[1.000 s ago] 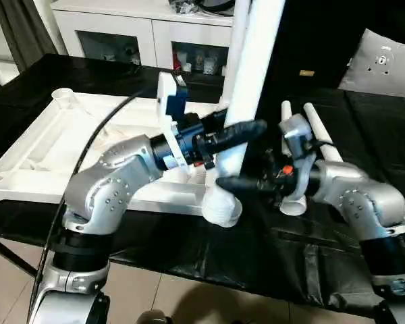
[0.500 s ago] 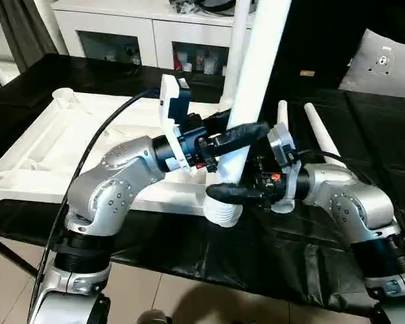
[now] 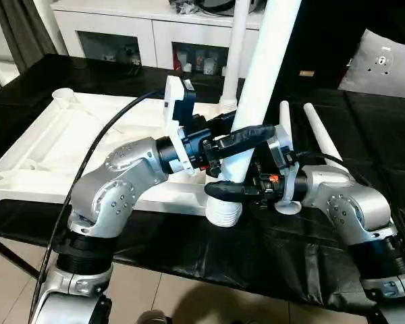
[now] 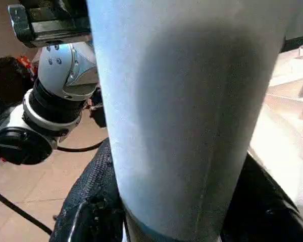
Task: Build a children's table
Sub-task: Pick table leg
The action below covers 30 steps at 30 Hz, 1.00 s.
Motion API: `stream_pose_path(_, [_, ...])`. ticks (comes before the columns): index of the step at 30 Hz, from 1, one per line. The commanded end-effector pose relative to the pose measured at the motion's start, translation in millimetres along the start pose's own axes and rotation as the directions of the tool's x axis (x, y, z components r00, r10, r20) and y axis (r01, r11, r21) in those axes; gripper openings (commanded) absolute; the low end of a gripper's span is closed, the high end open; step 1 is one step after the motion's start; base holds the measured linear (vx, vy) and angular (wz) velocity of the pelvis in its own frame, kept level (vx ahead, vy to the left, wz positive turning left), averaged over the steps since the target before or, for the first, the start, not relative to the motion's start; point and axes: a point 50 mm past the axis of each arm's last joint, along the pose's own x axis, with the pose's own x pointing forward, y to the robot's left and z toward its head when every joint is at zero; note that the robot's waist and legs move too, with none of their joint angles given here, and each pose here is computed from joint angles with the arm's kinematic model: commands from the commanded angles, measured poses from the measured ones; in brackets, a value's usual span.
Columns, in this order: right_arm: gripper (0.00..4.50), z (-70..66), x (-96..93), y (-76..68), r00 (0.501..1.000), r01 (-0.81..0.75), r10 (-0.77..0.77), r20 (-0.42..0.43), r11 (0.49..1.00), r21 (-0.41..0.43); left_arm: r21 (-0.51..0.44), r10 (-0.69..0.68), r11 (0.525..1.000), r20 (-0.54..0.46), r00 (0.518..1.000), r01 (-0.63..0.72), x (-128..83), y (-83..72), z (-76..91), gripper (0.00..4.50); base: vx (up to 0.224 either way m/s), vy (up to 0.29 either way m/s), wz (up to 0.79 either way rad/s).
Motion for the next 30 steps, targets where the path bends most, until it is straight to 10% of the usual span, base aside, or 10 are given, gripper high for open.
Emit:
stream_pose_path(1, [1.91, -3.1, 0.7, -0.8, 1.0, 0.018, -0.018, -0.012, 1.0, 0.003, 0.026, -0.006, 1.0, -0.006, 1.0, 0.007, 5, -5.0, 2.9, 1.84, 0.0, 0.0, 0.0])
stream_pose_path(20, [1.89, -12.1, 22.8, -30.4, 0.945, 0.321, -0.326, -0.02, 0.938, -0.132, 0.018, -0.047, 0.999, -0.018, 0.999, 0.047, 29, -28.0, -11.8, 3.61, 0.0, 0.0, 0.0])
stream_pose_path(30, [1.89, -17.8, 33.5, -38.6, 0.904, 0.425, -0.427, 0.024, 0.892, -0.155, -0.014, -0.026, 1.0, 0.045, 0.999, 0.027, 31, -33.3, -10.2, 3.65, 0.0, 0.0, 0.0])
